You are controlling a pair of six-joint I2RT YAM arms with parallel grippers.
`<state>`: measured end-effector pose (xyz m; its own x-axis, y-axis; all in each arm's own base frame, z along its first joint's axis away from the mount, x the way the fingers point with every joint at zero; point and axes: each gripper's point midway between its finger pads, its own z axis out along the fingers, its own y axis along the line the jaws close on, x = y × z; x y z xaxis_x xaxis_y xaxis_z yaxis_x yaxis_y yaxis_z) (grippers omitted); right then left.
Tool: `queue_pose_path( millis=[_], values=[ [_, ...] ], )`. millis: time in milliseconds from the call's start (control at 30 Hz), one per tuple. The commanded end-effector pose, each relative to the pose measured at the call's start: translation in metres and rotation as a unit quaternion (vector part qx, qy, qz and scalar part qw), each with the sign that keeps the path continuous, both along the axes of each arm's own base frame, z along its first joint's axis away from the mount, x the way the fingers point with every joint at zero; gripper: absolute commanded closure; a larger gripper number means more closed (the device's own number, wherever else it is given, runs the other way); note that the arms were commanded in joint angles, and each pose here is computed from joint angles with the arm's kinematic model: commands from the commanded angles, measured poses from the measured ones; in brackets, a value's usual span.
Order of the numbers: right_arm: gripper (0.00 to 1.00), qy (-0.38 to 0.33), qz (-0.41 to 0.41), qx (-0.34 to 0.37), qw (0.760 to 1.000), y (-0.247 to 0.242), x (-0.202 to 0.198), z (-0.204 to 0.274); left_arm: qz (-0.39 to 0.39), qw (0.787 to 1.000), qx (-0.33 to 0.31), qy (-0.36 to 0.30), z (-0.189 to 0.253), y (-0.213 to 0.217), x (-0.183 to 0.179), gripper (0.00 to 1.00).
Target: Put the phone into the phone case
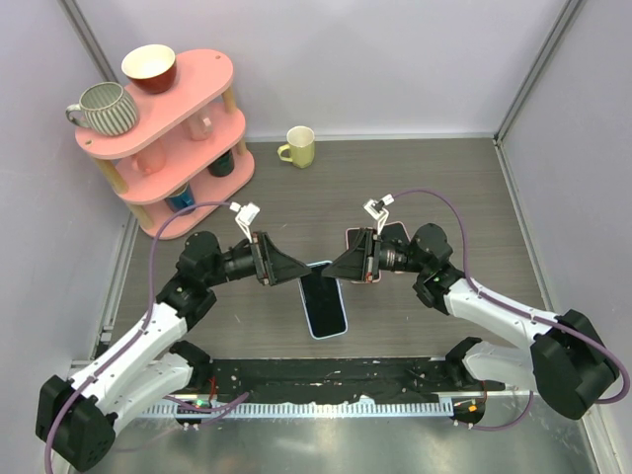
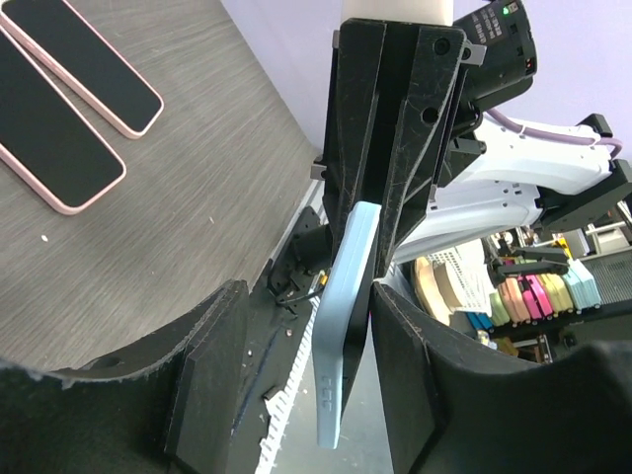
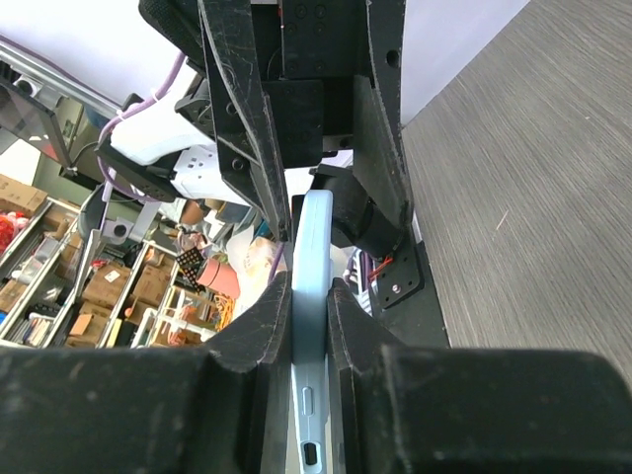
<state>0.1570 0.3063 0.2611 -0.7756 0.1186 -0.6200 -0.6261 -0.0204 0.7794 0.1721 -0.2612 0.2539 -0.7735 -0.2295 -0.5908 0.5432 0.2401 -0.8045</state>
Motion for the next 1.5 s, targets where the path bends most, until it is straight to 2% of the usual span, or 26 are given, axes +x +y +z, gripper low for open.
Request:
queue_pose_path(
  millis=[0,233,333,367,433,467,567,767,800,900,933,967,1000,1067,1133,1233,1467],
  values=[
    [0.99,-0.060,0.018,0.068,0.996,-0.004,-0.014,0.053,0.006,1.000,-0.014,-0.019,0.010,0.006,-0.001,0.43],
    [0.99,-0.052,0.025,0.087,0.995,-0.005,-0.016,0.059,-0.020,0.998,-0.054,-0.016,0.014,0.002,-0.009,0.46],
    [0.99,-0.048,0.028,0.088,0.995,-0.004,-0.015,0.056,-0.026,0.997,-0.070,-0.022,0.020,0.001,-0.011,0.59],
    [0.99,-0.044,0.030,0.085,0.995,-0.003,-0.015,0.053,-0.028,0.997,-0.072,-0.025,0.021,0.001,-0.011,0.72],
    [0.98,-0.040,0.030,0.082,0.995,-0.003,-0.015,0.048,-0.027,0.997,-0.072,-0.026,0.023,0.001,-0.010,0.86],
    [0.96,-0.038,0.030,0.081,0.996,-0.003,-0.015,0.046,-0.025,0.997,-0.066,-0.023,0.021,0.001,-0.010,0.99],
    [0.88,-0.037,0.032,0.085,0.995,-0.003,-0.015,0.046,-0.017,0.999,-0.040,-0.017,0.012,0.002,-0.006,1.00],
    [0.84,-0.032,0.040,0.090,0.995,0.000,-0.013,0.050,-0.001,1.000,-0.020,-0.001,0.002,0.002,0.002,1.00],
    [0.90,-0.031,0.039,0.088,0.995,0.000,-0.012,0.048,0.000,1.000,-0.017,-0.006,0.003,0.002,0.003,1.00],
    [0.99,-0.029,0.034,0.086,0.995,0.001,-0.010,0.046,0.004,1.000,-0.007,-0.002,0.003,0.002,0.005,0.97],
    [0.99,-0.029,0.031,0.086,0.995,0.001,-0.009,0.045,0.004,1.000,-0.003,-0.003,0.003,0.002,0.006,0.78],
    [0.99,-0.031,0.031,0.088,0.995,0.001,-0.010,0.046,0.004,1.000,0.002,0.002,0.001,0.002,0.005,0.70],
    [0.99,-0.033,0.028,0.089,0.995,0.000,-0.009,0.047,0.009,1.000,0.004,-0.001,0.002,0.003,0.007,0.65],
    [0.99,-0.035,0.021,0.093,0.995,-0.001,-0.008,0.050,0.011,1.000,0.002,-0.002,0.003,0.004,0.007,0.51],
    [0.99,-0.037,0.013,0.096,0.995,-0.003,-0.005,0.052,0.011,1.000,-0.009,0.006,0.001,0.004,0.003,0.44],
    [0.99,-0.041,-0.007,0.105,0.994,-0.006,0.001,0.059,0.007,0.999,-0.038,-0.001,0.001,0.004,-0.001,0.41],
    [0.99,-0.031,-0.045,0.121,0.991,-0.005,0.017,0.067,0.004,0.998,-0.058,0.026,-0.010,0.002,-0.001,0.43]
  ],
)
